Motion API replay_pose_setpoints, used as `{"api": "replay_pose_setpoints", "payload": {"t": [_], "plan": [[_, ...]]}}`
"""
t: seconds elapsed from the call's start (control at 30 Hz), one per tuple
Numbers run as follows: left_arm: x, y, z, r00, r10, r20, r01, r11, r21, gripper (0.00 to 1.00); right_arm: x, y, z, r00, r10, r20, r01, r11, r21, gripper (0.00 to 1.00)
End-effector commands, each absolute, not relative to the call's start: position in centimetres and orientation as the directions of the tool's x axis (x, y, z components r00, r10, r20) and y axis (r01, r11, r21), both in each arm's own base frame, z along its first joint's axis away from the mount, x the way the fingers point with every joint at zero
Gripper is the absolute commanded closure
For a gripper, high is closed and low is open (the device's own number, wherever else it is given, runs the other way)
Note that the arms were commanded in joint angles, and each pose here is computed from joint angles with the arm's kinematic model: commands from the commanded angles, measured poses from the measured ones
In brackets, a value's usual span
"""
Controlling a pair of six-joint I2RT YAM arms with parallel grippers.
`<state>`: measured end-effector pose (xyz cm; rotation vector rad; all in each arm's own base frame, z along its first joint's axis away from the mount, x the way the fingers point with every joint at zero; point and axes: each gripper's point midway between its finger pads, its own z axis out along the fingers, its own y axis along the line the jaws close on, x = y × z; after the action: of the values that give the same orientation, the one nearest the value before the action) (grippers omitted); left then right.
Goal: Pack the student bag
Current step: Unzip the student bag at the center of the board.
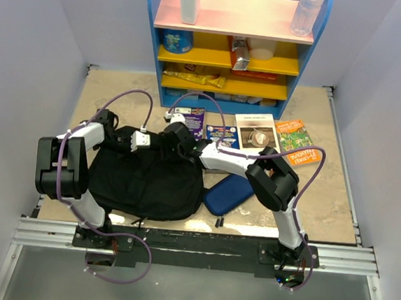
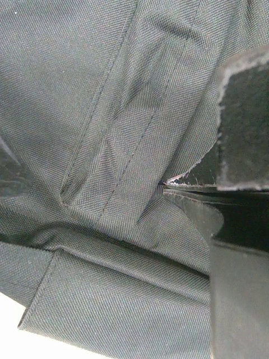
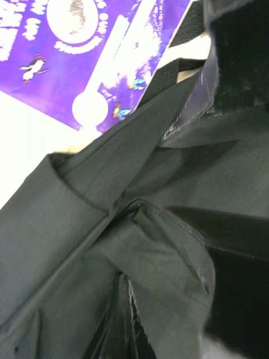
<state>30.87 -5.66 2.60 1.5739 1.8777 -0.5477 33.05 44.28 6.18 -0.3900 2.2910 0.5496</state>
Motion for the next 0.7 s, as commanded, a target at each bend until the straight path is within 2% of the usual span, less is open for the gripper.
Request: {"api": "replay_pose_setpoints", "payload": {"t": [0.0,0.07,0.2,0.37,0.67], "plan": [[30.7,-5.9,3.2,-0.061,0.726,-0.685,0.982,0.167,0.089,1.00,34.7,45.1,11.7,-0.492,-0.168,-0.854,-0.523,0.841,0.136,0.42],[31.2,-6.0,3.9,-0.050,0.721,-0.692,0.980,0.168,0.103,1.00,35.3,44.6,12.0,-0.433,-0.210,-0.877,-0.550,0.832,0.072,0.30],[31.6,-6.6,6.1,-0.044,0.690,-0.722,0.979,0.172,0.105,1.00,36.1,43.0,9.8,-0.326,-0.440,-0.837,-0.625,0.764,-0.159,0.19],[31.7,-7.2,8.2,-0.018,0.667,-0.745,0.980,0.159,0.118,1.00,36.7,42.0,8.3,-0.273,-0.512,-0.814,-0.671,0.708,-0.220,0.18],[30.6,-6.9,7.8,-0.031,0.685,-0.728,0.985,0.145,0.094,1.00,36.1,44.4,11.4,-0.157,-0.507,-0.847,-0.775,0.595,-0.212,0.21]]}}
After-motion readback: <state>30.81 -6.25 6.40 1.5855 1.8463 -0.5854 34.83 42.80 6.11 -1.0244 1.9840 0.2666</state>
